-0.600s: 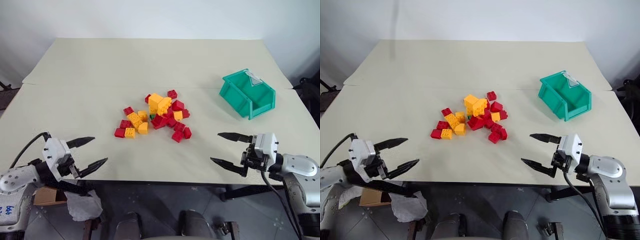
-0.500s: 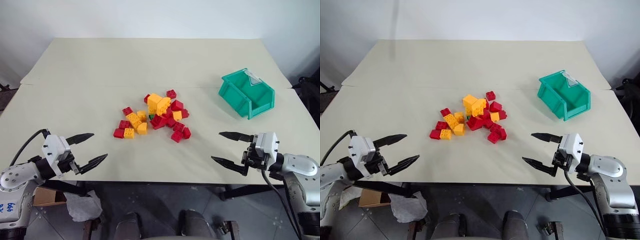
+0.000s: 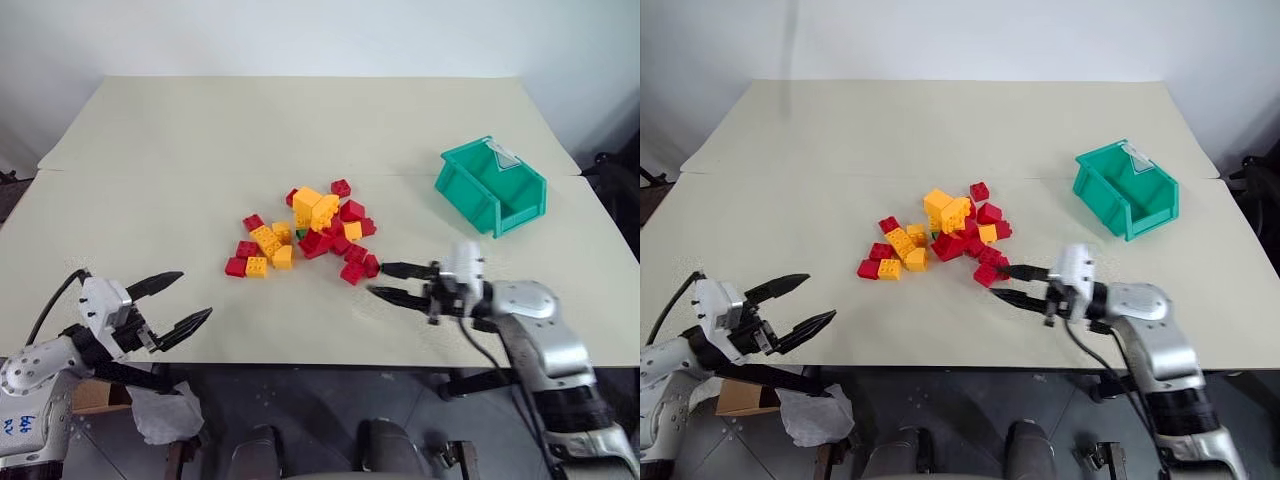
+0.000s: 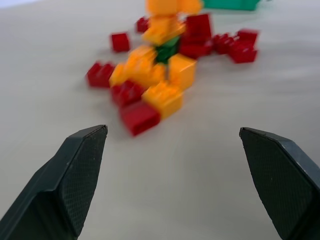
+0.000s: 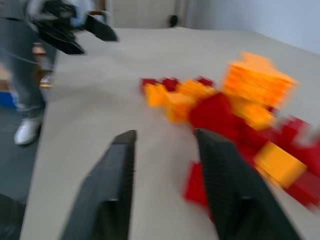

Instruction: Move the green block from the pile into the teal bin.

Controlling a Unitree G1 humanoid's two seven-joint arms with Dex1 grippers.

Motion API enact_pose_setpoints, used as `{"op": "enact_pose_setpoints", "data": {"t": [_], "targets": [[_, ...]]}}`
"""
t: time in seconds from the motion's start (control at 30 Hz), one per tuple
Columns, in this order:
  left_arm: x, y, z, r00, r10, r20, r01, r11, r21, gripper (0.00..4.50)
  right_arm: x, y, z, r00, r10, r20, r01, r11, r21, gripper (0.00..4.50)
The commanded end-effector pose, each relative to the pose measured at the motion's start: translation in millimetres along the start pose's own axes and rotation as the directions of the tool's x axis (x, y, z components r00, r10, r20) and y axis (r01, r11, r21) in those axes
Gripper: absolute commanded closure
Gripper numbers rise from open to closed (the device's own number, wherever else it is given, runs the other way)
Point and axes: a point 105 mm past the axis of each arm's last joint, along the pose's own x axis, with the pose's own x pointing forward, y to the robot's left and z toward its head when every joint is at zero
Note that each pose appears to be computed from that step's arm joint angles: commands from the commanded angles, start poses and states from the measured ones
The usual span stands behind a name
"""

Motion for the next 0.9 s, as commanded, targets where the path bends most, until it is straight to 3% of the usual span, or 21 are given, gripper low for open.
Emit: {"op": "enact_pose_setpoints", "data": {"t": [0.03, 0.07, 0.23, 0.33, 0.67, 0.8, 0.9], "targets": [[-18.0, 2.6, -1.7, 0.997, 0.074, 0.011, -0.074, 0.997, 0.007, 0.00, 44.6, 10.7, -2.8, 0.996, 0.090, -0.014, -0.090, 0.996, -0.007, 4.08], [-20.8, 0.1, -3.4, 0.997, 0.080, 0.008, -0.080, 0.997, 0.006, 0.00, 54.5, 12.3, -4.0, 0.994, 0.103, -0.018, -0.103, 0.995, 0.000, 4.44], [-18.5, -14.0, -2.1, 0.995, 0.096, 0.026, -0.095, 0.995, -0.015, 0.00, 105.6, -13.7, -15.0, 0.995, 0.022, -0.098, -0.026, 0.999, -0.039, 4.44], [-9.4, -21.0, -0.1, 0.998, 0.066, 0.014, -0.065, 0.996, -0.054, 0.00, 119.1, -39.3, -14.3, 0.994, -0.058, -0.092, 0.055, 0.998, -0.028, 4.44], [12.2, -22.3, 19.1, 0.994, 0.050, 0.094, -0.050, 0.999, -0.001, 0.00, 109.8, -121.5, -16.1, 0.911, -0.372, -0.177, 0.350, 0.926, -0.144, 4.44], [17.2, -21.6, 20.9, 0.994, 0.042, 0.105, -0.042, 0.999, 0.000, 0.00, 102.7, -137.1, -11.3, 0.886, -0.429, -0.176, 0.402, 0.900, -0.168, 4.44], [20.2, -19.5, 20.7, 0.993, 0.043, 0.108, -0.043, 0.999, -0.001, 0.00, 106.7, -129.9, -17.0, 0.902, -0.383, -0.198, 0.352, 0.920, -0.171, 4.44]]}}
